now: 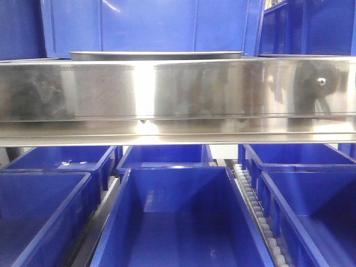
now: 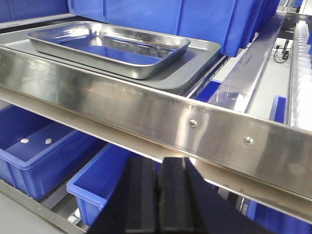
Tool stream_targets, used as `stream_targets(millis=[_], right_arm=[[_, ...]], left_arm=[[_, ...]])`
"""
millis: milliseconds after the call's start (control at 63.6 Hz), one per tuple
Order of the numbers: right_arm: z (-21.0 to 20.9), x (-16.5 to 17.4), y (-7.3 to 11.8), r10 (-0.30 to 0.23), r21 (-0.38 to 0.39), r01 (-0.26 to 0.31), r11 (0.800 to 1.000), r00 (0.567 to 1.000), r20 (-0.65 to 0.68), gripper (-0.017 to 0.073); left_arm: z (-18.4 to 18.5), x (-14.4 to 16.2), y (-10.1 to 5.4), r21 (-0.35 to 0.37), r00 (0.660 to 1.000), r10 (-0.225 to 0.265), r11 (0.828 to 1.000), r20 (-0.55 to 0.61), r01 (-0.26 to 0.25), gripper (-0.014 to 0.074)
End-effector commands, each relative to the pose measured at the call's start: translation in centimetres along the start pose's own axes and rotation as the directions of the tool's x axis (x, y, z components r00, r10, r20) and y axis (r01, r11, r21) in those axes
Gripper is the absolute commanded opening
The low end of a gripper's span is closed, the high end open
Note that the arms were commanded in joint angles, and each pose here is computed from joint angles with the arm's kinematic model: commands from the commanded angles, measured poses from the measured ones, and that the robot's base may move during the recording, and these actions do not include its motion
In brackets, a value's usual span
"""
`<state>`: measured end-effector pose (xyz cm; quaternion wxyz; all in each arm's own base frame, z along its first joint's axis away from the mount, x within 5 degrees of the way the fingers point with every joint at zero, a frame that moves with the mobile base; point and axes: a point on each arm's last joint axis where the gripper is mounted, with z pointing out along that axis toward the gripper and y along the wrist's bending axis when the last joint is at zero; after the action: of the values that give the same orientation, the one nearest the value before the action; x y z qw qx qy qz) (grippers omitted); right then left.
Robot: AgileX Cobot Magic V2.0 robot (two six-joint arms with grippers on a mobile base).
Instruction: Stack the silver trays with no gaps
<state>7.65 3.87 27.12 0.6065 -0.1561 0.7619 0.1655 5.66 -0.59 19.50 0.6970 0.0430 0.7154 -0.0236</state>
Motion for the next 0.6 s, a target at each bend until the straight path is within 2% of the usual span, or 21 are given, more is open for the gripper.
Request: stream_targets(millis=[0, 94, 141, 236, 346, 409, 519, 581], right_arm=[[-0.2, -1.6, 0.1, -0.017, -0.003, 0.018, 1.0, 0.994, 0.11, 0.0056], [-0.1, -1.3, -0.2, -0.051, 0.026, 0.048, 0.998, 0.993, 0.106, 0.0056], [-0.2, -1.1, -0.5, -0.076, 0.07, 0.069, 0.995, 0.992, 0.105, 0.0056], [-0.6, -0.9, -1.5, -0.051, 0.183, 0.025, 0.983, 0.989, 0.138, 0.0056], [-1.6, 0.0, -2.6, -0.044, 0.334, -0.031, 0.942, 0.976, 0.215, 0.0056], [-2.0, 0.9, -2.9, -0.048, 0.392, -0.056, 0.918, 0.967, 0.252, 0.0056], [-2.4, 3.1, -3.1, -0.051, 0.448, -0.085, 0.89, 0.957, 0.284, 0.0056], [-2.5, 4.5, -3.1, -0.047, 0.451, -0.093, 0.888, 0.956, 0.29, 0.0056]], left_arm=[[-0.4, -1.2, 0.2, -0.02, 0.991, -0.01, 1.0, 0.134, 0.013, -0.0047], [-0.4, -1.2, 0.2, -0.02, 0.991, -0.01, 1.0, 0.134, 0.013, -0.0047], [-0.4, -1.2, 0.2, -0.02, 0.991, -0.01, 1.0, 0.134, 0.013, -0.0047], [-0.4, -1.2, 0.2, -0.02, 0.991, -0.01, 1.0, 0.134, 0.013, -0.0047], [-0.4, -1.2, 0.2, -0.02, 0.991, -0.01, 1.0, 0.134, 0.013, -0.0047], [-0.4, -1.2, 0.2, -0.02, 0.991, -0.01, 1.0, 0.134, 0.013, -0.0047], [-0.4, -1.2, 0.2, -0.02, 0.991, -0.01, 1.0, 0.134, 0.013, -0.0047], [-0.4, -1.2, 0.2, -0.02, 0.991, -0.01, 1.0, 0.134, 0.013, -0.0047]])
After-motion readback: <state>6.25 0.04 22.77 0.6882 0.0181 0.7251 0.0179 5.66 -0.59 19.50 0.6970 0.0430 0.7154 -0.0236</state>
